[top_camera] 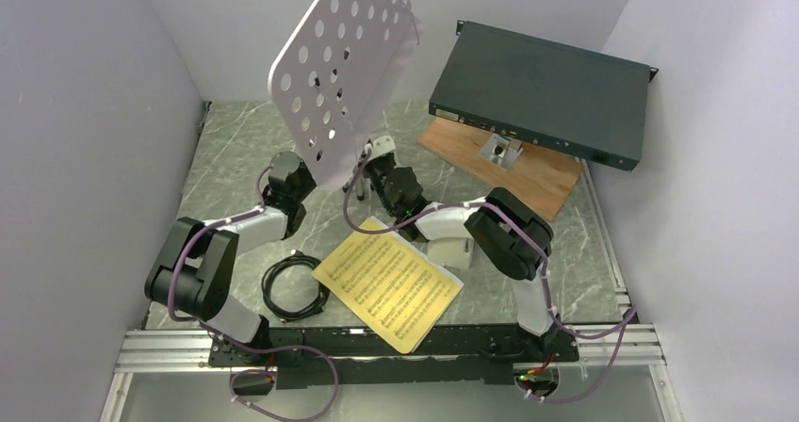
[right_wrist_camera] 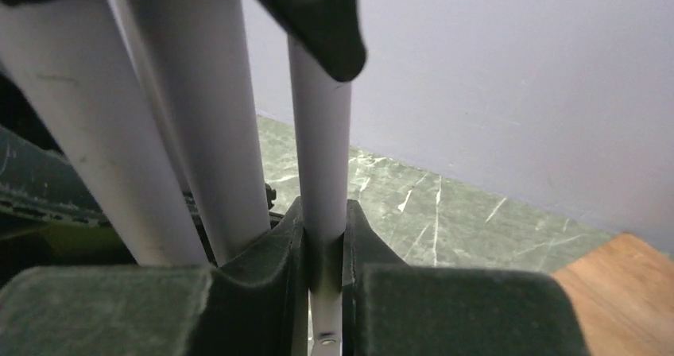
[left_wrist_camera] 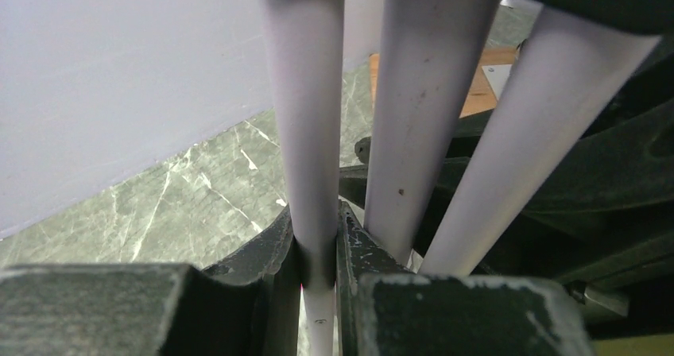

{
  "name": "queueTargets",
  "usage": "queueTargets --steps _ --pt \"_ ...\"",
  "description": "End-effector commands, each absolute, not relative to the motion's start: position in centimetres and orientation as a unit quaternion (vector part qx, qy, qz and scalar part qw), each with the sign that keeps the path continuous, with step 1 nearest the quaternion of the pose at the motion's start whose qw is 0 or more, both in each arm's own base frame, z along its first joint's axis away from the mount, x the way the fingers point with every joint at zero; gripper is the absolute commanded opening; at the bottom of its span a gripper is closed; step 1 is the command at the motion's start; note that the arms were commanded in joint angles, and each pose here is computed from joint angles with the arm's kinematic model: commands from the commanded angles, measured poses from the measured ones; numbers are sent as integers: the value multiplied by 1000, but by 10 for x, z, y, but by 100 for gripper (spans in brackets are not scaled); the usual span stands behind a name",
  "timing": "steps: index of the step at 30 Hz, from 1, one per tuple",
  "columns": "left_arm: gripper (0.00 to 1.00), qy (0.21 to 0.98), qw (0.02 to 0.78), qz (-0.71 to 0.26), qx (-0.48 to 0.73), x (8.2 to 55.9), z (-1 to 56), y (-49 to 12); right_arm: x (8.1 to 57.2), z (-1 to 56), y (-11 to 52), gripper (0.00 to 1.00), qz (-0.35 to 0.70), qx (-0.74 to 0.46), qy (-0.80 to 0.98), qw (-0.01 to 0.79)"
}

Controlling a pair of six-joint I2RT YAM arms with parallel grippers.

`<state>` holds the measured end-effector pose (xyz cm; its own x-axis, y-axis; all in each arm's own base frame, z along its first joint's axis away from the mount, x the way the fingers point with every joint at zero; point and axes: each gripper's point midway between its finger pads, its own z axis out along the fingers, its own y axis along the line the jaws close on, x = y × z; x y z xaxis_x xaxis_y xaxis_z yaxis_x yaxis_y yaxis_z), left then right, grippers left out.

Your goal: Set up the instrument practice props

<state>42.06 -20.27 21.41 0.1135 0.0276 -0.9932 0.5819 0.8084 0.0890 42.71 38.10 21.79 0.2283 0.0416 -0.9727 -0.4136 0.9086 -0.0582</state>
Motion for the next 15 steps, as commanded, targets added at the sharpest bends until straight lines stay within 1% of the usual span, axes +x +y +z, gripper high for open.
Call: queueTargets --steps 1,3,6,9,11,15 --pt "0 640 713 -175 228 435 217 -179 441 224 358 0 63 -164 596 784" --pt "0 646 715 -154 219 444 219 -159 442 222 346 0 33 -180 599 779" --pt "0 651 718 -113 221 456 221 -134 439 220 336 0 23 -219 597 771" --pt "0 657 719 -90 208 469 227 -108 441 208 321 0 -15 -224 616 755" --pt "0 663 717 -88 196 480 233 -87 446 199 312 0 -8 -211 642 737" --pt "0 660 716 -61 218 501 257 -69 448 187 302 0 27 -183 678 712"
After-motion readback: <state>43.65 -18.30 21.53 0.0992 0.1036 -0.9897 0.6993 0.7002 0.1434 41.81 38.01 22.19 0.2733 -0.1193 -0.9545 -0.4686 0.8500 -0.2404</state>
